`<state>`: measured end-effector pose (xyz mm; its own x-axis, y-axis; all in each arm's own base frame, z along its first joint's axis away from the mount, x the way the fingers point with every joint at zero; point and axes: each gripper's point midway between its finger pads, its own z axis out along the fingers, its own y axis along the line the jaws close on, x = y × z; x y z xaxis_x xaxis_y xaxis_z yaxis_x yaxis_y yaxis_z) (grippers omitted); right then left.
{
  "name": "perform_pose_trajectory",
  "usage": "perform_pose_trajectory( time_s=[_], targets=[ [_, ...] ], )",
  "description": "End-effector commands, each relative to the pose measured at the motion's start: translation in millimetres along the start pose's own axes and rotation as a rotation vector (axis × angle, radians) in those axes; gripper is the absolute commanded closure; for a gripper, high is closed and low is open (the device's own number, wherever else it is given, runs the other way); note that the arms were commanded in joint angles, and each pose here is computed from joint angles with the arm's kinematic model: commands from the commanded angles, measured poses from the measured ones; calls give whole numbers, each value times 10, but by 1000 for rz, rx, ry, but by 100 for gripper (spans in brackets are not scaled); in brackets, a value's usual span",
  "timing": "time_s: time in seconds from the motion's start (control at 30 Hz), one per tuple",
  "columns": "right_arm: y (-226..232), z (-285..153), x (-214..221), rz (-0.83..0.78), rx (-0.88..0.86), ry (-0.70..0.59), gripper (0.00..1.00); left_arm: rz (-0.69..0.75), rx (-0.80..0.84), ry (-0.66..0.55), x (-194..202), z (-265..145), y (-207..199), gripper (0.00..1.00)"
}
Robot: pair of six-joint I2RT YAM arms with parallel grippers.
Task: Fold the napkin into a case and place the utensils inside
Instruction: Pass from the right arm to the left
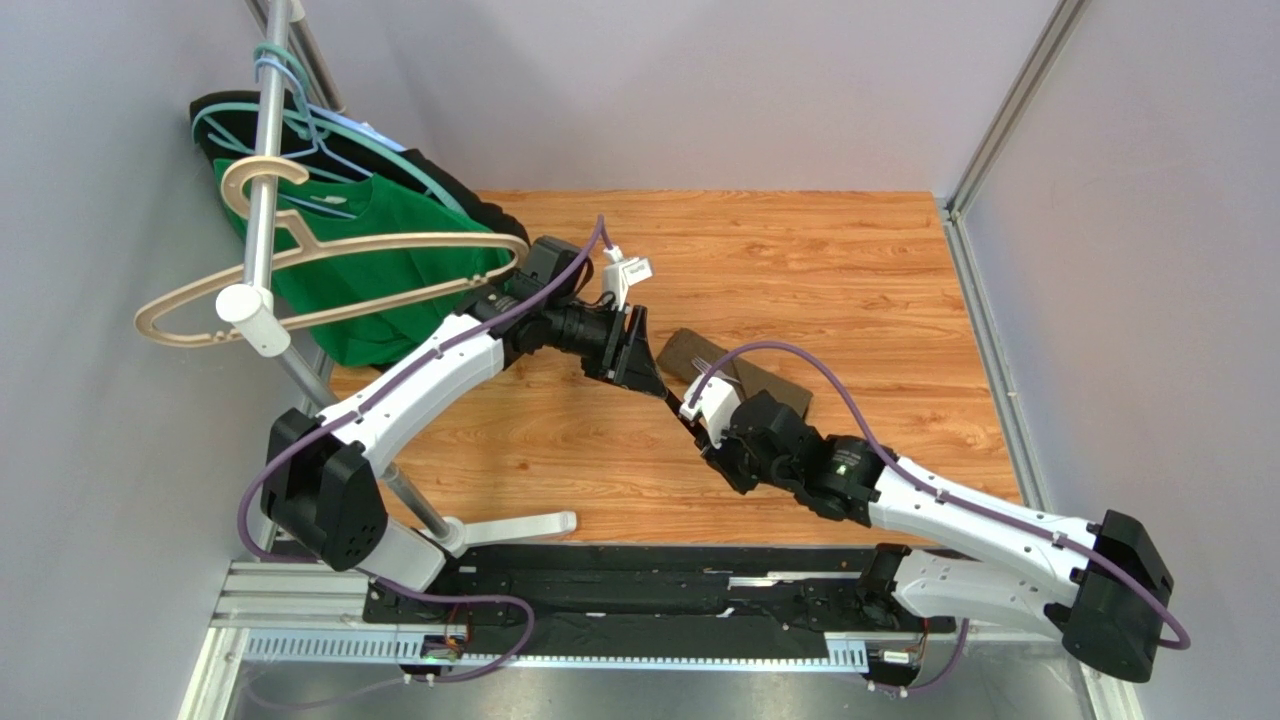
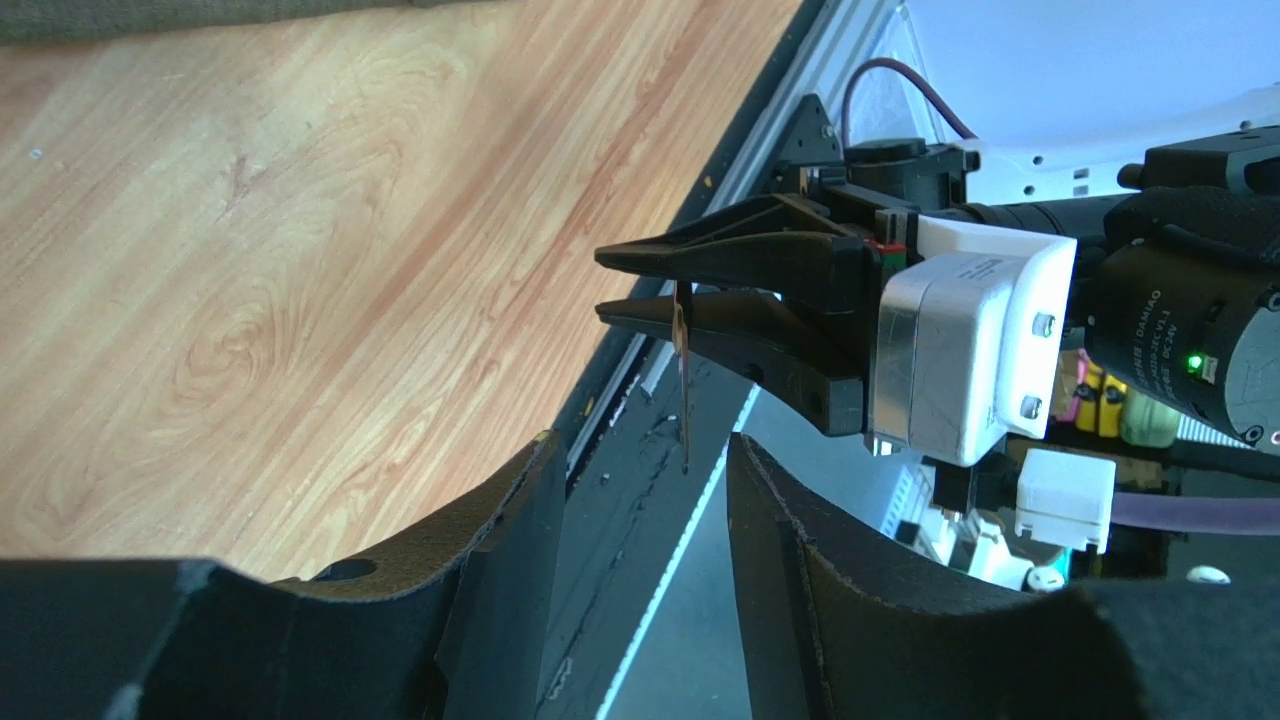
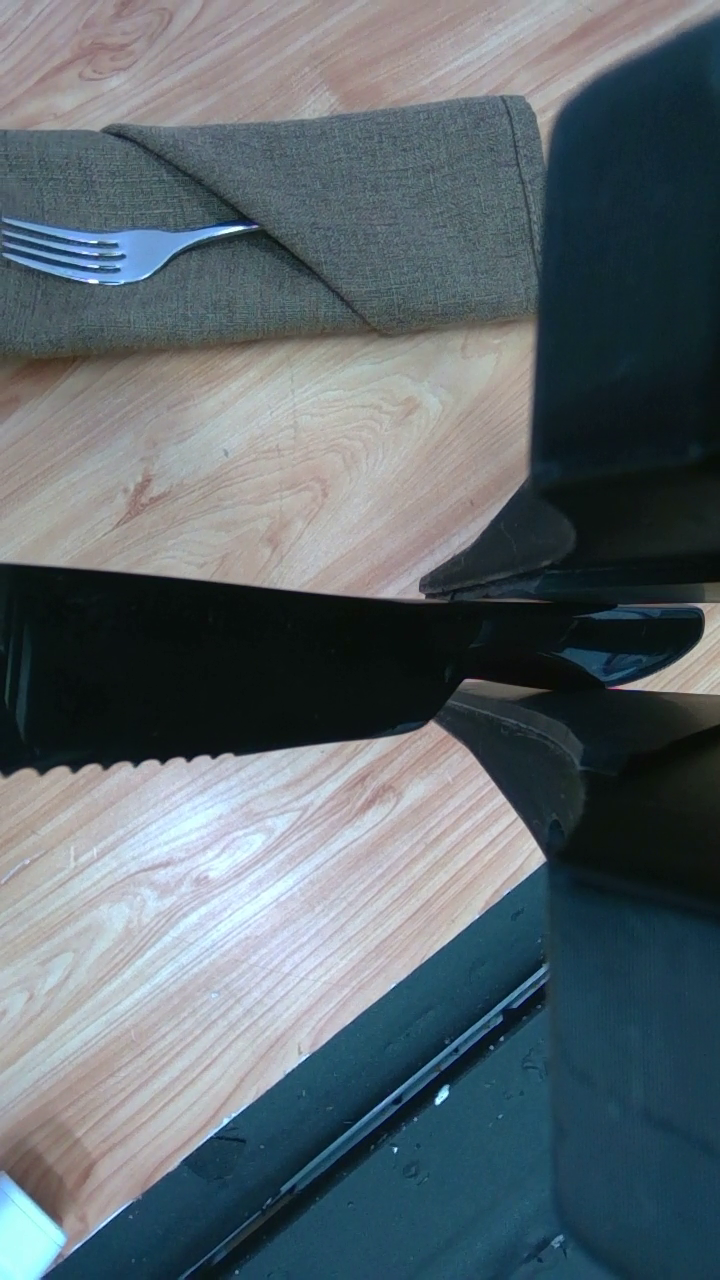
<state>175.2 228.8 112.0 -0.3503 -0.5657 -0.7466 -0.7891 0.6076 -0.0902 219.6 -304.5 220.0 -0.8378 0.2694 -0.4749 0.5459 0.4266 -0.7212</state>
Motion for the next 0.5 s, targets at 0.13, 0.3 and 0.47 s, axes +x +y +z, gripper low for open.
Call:
perform_pose_trajectory(
  time_s=[0.13,0.3,0.47],
  targets=[
    [-20,-69,-286,-39,22,-90,100,43,93,1,-59,9,-142,53],
    [-20,-77,-307,-42,23,-96,100,13,119,30,41,55,-103,60],
    [-1,-70,-304,-51,22,-96,100,-5,126,24,53,84,-84,63]
  ],
)
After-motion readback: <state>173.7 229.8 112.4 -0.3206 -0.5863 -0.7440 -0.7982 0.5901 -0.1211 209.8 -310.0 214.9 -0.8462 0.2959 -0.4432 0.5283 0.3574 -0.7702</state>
